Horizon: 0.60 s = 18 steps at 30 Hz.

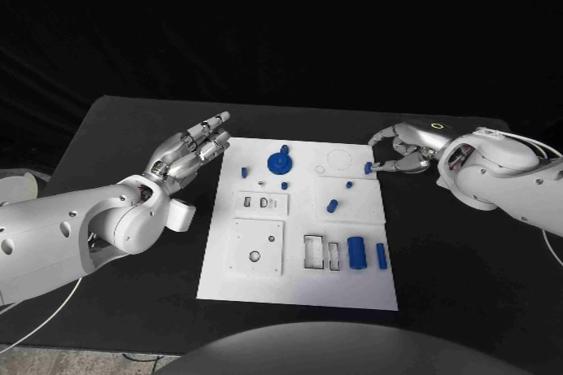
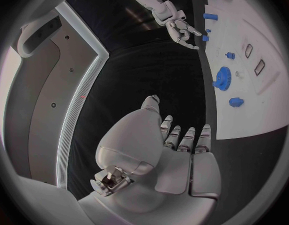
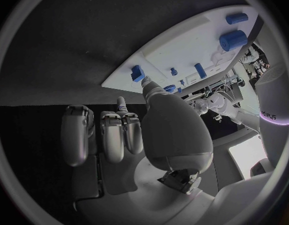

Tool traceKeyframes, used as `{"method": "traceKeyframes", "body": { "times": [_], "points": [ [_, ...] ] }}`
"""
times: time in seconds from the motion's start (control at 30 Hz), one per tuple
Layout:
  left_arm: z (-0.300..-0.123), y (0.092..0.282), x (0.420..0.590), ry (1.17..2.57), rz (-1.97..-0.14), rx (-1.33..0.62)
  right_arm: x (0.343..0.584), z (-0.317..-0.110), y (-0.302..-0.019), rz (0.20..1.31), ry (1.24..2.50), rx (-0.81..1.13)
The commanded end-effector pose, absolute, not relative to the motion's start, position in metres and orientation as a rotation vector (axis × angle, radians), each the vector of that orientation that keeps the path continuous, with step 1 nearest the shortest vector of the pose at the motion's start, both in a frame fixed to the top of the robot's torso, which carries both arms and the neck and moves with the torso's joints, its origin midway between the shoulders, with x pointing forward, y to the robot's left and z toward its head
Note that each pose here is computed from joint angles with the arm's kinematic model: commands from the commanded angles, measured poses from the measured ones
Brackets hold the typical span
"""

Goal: Assemble the parts on the task board

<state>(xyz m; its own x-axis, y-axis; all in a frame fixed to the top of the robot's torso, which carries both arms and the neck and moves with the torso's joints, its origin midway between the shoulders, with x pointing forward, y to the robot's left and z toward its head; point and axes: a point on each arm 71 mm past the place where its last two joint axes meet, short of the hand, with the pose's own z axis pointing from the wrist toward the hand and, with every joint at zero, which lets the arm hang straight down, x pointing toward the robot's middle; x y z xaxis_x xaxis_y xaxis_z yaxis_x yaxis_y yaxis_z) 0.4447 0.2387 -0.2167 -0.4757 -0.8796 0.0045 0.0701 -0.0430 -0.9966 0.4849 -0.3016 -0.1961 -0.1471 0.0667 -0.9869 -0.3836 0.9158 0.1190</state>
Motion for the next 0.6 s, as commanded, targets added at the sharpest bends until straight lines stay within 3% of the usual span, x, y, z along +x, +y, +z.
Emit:
{"method": "traceKeyframes", "body": {
  "times": [0.03, 0.6],
  "points": [
    [-0.216, 0.237, 0.444, 1.489, -1.642, -0.885, 0.484, -0.197, -0.301, 0.421, 1.677, -0.24],
    [-0.217, 0.24, 0.445, 1.493, -1.636, -0.892, 0.477, -0.208, -0.297, 0.438, 1.684, -0.23]
  ]
}}
